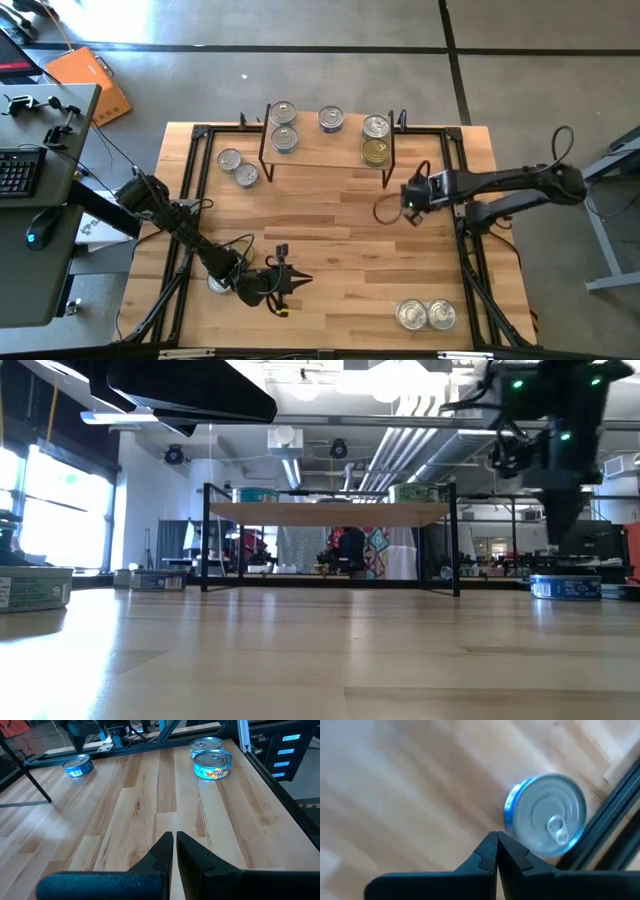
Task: Stack canned seafood by type on shelf
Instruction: Put the blue tuna can aligned with the other blue tuna can on the shelf
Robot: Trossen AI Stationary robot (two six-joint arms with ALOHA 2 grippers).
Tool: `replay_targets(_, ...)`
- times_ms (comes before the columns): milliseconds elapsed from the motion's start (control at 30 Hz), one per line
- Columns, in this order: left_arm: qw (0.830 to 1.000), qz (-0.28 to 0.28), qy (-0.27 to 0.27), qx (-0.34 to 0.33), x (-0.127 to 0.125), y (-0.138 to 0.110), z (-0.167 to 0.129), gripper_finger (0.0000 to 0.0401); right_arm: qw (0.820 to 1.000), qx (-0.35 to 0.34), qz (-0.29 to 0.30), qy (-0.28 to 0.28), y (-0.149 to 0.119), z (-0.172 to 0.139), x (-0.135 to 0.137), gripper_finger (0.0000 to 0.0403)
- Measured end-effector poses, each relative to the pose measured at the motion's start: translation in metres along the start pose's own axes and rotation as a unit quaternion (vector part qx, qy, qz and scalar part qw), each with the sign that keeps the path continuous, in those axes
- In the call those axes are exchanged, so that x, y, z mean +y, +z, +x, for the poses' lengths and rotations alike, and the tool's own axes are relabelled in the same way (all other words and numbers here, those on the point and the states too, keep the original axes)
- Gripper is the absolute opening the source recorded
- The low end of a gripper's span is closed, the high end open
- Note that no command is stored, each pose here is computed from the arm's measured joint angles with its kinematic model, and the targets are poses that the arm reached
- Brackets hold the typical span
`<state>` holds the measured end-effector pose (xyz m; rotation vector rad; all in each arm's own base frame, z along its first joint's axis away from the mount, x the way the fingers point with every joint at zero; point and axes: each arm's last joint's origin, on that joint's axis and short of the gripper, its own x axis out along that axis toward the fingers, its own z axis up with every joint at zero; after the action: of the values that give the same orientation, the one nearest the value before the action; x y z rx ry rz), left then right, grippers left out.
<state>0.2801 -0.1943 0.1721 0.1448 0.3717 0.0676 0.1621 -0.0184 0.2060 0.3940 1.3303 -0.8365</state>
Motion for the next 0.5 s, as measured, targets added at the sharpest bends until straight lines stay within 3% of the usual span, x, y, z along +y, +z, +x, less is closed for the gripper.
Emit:
replay_targets(100,1.000,0.000,0.000,0.000,0.000,0.000,0.000,0.0014,0.999,0.011,-0.050,-0.019,-0.009,-0.002,0.005,0.0000)
replay_targets(367,1.000,0.009,-0.002,-0.009,0.000,0.002,0.000,0.0014,0.988,0.034,-0.082,-0.127,-0.012,0.027,0.003,0.0000)
replay_targets(500,1.000,0.010,-0.002,-0.010,0.000,0.002,0.000,0.0014,0.985,0.066,-0.065,-0.143,-0.011,0.041,0.000,0.0000)
